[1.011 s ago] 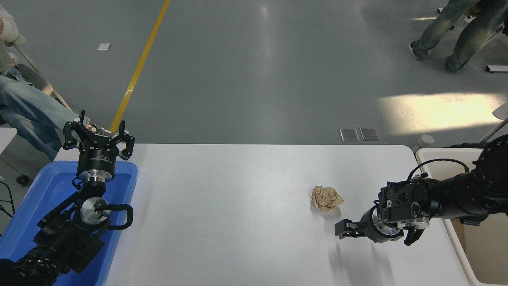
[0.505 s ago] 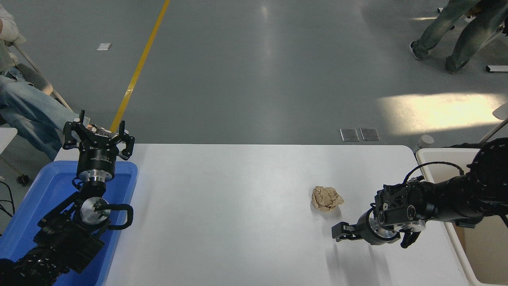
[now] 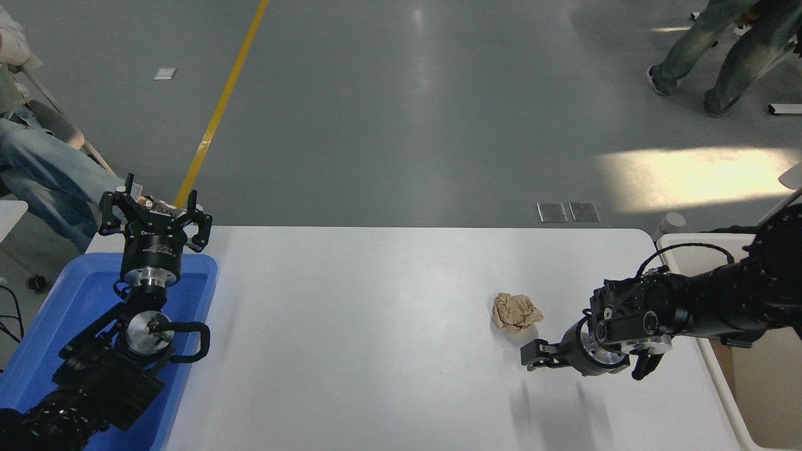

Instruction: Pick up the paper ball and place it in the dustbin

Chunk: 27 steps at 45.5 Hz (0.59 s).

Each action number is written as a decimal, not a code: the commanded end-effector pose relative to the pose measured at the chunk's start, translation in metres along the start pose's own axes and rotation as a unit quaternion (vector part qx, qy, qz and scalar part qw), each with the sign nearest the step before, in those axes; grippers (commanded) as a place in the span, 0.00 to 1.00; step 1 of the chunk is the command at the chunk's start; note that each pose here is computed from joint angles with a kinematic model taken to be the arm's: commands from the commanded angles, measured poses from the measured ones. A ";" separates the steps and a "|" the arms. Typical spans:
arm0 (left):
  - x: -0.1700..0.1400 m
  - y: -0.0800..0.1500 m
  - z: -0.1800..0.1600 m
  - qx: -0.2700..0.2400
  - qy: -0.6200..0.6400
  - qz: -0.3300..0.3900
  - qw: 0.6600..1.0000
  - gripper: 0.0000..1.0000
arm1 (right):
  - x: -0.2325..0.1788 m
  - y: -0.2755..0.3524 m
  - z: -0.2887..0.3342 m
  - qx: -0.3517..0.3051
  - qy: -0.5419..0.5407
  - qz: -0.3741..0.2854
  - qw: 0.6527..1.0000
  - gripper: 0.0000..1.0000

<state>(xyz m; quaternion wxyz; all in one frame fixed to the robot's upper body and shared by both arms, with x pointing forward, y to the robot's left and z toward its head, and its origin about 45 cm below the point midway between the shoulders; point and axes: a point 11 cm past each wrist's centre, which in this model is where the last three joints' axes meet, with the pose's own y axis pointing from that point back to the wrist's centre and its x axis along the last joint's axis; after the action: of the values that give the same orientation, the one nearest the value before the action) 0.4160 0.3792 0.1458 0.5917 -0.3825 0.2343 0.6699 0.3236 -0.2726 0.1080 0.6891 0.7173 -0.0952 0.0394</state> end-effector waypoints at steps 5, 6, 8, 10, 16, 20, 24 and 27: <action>0.000 0.000 0.000 0.000 0.000 0.000 1.000 0.99 | 0.038 0.093 0.008 -0.006 0.004 0.033 0.999 1.00; 0.000 0.000 0.000 0.000 0.000 0.000 1.000 0.99 | 0.039 0.100 0.009 -0.007 0.004 0.033 0.999 1.00; 0.000 0.000 0.000 0.001 0.000 0.000 1.000 0.99 | 0.042 0.115 0.011 -0.011 0.006 0.035 0.999 1.00; 0.000 0.000 0.000 0.000 0.000 0.000 1.000 0.99 | 0.043 0.128 0.012 -0.015 0.010 0.037 0.999 1.00; 0.000 0.000 0.000 0.001 0.000 0.000 1.000 0.99 | 0.054 0.157 0.023 -0.041 0.015 0.060 0.997 1.00; 0.000 0.000 0.000 0.001 0.000 0.000 1.000 0.99 | 0.052 0.171 0.016 -0.039 0.022 0.048 0.998 1.00; 0.000 0.000 0.000 0.000 0.000 0.000 1.000 0.99 | 0.048 0.185 0.002 -0.032 0.025 0.039 0.998 1.00; 0.000 0.000 0.000 0.001 0.000 0.000 1.000 0.99 | 0.049 0.193 -0.007 -0.021 0.010 0.036 0.999 1.00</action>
<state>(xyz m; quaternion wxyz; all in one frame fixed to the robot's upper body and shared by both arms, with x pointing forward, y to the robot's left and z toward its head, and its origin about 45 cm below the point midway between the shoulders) 0.4160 0.3792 0.1458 0.5918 -0.3823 0.2343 0.6698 0.3426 -0.2919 0.2644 0.7096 0.6911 -0.1122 0.0795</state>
